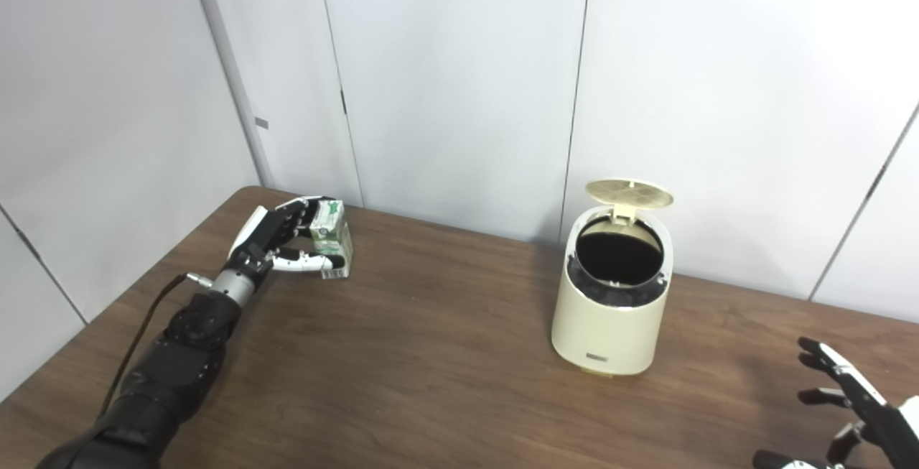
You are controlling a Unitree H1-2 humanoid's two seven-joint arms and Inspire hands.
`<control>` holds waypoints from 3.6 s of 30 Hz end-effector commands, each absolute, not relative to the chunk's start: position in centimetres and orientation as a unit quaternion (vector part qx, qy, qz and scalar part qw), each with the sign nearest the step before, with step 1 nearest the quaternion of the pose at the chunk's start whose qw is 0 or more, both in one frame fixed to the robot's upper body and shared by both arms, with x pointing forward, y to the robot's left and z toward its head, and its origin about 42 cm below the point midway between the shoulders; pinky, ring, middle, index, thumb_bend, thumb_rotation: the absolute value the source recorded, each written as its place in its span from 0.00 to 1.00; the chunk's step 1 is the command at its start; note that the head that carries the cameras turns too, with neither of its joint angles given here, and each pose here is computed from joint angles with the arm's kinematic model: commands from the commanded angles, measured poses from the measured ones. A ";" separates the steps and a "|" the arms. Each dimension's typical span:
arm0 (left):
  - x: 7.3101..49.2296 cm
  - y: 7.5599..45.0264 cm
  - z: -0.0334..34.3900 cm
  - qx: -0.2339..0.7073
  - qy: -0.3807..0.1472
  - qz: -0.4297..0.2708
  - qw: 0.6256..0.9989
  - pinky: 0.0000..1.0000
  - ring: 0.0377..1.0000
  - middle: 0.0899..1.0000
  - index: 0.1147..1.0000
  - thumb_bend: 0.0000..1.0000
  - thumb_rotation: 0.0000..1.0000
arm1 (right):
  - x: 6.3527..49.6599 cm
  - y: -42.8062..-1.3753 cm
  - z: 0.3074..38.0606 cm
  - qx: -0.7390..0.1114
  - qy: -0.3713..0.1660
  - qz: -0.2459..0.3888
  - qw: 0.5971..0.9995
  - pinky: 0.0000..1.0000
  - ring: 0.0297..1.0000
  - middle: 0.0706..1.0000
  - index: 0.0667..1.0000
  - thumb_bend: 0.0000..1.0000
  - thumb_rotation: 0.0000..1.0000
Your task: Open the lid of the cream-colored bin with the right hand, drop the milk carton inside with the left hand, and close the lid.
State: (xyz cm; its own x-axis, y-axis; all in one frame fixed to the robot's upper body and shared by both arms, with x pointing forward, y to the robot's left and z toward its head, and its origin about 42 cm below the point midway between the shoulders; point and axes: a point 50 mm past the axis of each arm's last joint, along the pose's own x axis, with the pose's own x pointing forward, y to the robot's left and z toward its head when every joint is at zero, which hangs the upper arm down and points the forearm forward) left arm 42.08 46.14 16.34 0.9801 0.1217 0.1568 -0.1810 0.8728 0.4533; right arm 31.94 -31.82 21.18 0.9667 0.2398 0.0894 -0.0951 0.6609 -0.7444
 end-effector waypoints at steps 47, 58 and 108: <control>41.6 39.8 23.0 0.301 -0.264 0.085 0.912 0.42 0.41 0.46 0.44 0.50 0.00 | 32.5 -30.3 22.4 -0.398 -0.103 0.100 0.906 0.52 0.78 0.93 0.96 0.80 0.39; 41.5 35.0 26.5 0.287 -0.346 0.029 0.893 0.42 0.41 0.45 0.45 0.50 0.00 | 32.2 -29.4 23.0 -0.381 -0.096 0.104 0.914 0.62 0.78 0.93 0.95 0.75 0.20; 44.7 19.8 34.1 0.149 -0.462 -0.142 0.863 0.41 0.42 0.45 0.45 0.50 0.00 | 33.3 -26.6 21.9 -0.387 -0.088 0.117 0.910 0.64 0.80 0.90 0.92 0.77 0.13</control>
State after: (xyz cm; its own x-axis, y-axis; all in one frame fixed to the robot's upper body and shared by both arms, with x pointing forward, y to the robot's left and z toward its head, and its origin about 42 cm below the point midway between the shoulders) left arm 44.26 20.42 30.40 0.6217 -0.3898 0.6793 0.1336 0.9074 0.3984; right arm 32.72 -26.76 19.95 0.9627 0.2705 -0.0020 -0.1914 0.6760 -0.7116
